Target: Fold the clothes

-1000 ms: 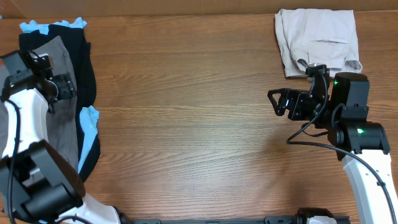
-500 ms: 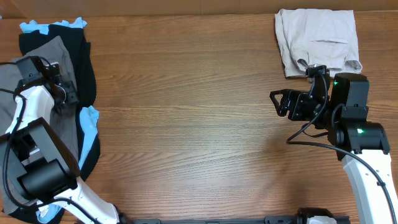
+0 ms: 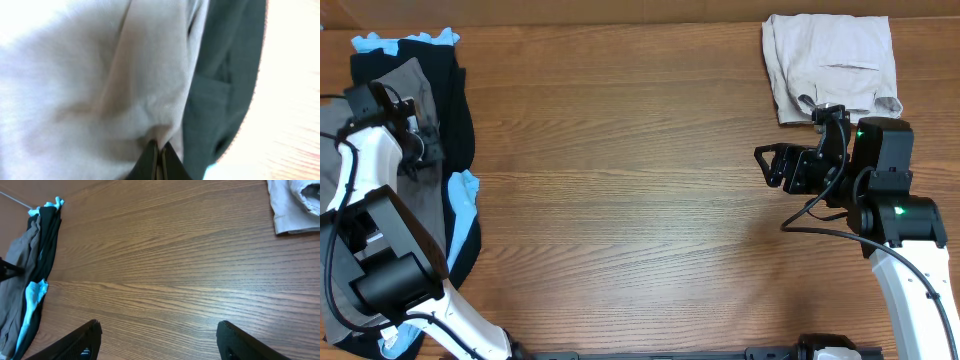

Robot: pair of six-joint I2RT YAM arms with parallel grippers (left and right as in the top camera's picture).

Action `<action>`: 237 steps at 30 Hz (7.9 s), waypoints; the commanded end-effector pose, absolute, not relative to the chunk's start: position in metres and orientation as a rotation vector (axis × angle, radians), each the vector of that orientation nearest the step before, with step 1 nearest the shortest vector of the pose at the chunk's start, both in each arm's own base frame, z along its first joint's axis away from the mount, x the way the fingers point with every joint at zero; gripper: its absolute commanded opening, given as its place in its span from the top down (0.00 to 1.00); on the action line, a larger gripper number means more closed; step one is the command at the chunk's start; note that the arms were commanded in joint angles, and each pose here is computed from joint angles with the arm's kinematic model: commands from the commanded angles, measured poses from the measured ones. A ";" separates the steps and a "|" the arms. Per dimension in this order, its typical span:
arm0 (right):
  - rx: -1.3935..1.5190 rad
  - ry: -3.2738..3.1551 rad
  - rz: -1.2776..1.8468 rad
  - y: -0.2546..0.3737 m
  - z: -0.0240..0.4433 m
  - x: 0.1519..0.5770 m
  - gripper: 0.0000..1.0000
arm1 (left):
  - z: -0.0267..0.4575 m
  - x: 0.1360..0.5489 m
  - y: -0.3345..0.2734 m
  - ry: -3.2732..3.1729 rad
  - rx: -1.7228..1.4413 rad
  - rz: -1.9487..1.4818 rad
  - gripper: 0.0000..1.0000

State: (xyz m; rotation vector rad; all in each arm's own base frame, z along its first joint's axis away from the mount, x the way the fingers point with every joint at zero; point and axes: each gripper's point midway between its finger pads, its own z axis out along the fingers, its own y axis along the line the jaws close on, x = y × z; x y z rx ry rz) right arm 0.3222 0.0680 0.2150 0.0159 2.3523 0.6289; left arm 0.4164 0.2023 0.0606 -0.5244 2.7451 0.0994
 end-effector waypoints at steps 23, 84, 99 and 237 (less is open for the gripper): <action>0.020 2.350 0.589 0.064 0.221 0.324 0.26 | 0.137 0.481 -0.083 2.687 0.146 -0.229 0.96; 0.050 2.408 0.566 0.060 0.205 0.327 0.21 | 0.043 0.435 0.117 2.970 -0.174 -0.256 0.03; 0.052 2.415 0.568 0.060 0.204 0.325 0.20 | 0.037 0.433 0.112 2.996 -0.158 -0.219 0.37; 0.102 2.624 0.553 0.056 0.153 0.343 0.16 | 0.198 0.593 -0.371 1.995 0.443 -0.589 0.00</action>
